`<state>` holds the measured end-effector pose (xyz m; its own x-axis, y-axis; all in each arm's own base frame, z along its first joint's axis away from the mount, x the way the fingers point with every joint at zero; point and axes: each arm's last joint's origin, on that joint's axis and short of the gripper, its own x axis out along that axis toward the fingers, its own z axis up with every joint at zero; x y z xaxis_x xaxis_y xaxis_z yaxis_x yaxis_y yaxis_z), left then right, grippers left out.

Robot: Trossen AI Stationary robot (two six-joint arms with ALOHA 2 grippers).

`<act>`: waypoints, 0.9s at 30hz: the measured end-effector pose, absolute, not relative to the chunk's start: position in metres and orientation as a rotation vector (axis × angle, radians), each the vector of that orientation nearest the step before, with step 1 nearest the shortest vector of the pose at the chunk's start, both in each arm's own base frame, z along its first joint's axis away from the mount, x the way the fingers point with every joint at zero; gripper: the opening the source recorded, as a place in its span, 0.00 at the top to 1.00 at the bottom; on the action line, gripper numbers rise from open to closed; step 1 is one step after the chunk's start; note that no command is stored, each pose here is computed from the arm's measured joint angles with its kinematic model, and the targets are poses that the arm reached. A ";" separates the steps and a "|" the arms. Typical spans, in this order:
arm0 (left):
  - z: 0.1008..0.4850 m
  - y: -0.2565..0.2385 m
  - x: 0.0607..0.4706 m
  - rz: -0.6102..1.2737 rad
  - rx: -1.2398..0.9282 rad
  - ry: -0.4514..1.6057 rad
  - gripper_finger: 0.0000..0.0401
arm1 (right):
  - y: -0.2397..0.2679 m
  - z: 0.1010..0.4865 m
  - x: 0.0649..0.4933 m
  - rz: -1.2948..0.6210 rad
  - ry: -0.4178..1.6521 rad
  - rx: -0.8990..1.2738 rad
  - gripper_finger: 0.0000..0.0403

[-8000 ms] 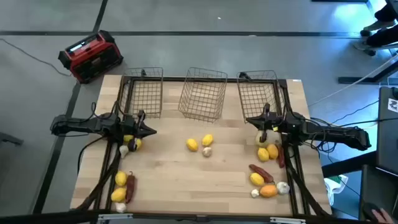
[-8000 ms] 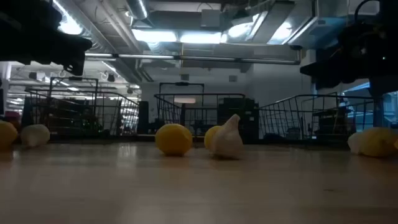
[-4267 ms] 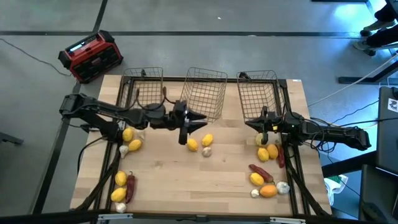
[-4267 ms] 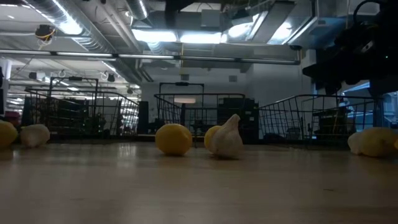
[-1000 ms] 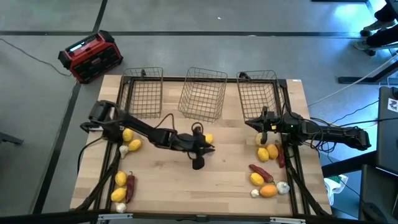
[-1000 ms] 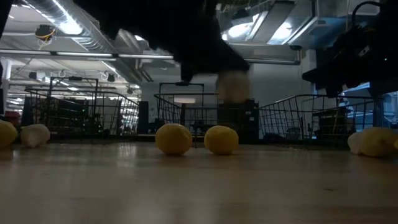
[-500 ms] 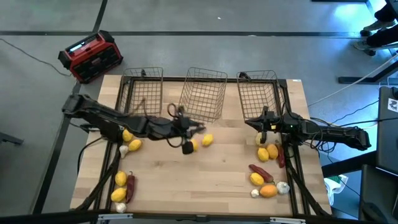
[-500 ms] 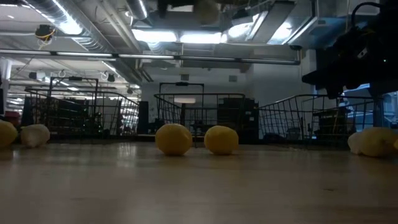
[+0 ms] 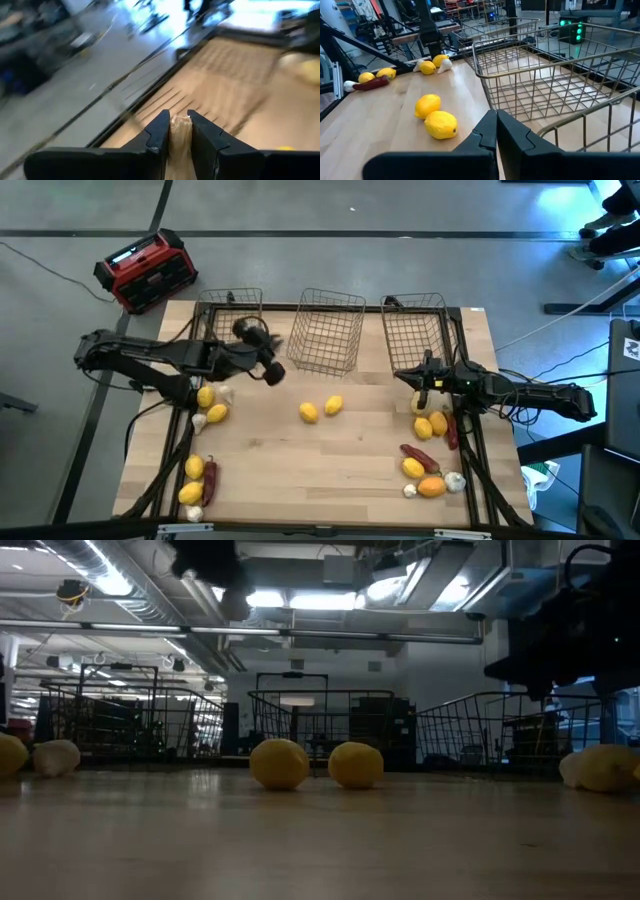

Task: Sort produce into baskets
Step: Put the garlic into the left wire basket

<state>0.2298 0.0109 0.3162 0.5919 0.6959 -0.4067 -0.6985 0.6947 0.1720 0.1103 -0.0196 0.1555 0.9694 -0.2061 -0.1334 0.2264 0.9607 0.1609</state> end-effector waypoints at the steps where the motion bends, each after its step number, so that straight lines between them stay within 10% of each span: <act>1: 0.315 0.015 0.225 0.841 -0.028 0.493 0.85 | -0.020 0.155 0.110 -0.220 0.119 0.176 0.96; 27: 0.254 0.062 0.174 1.308 -0.323 0.771 0.85 | -0.020 0.155 0.110 -0.218 0.118 0.178 0.96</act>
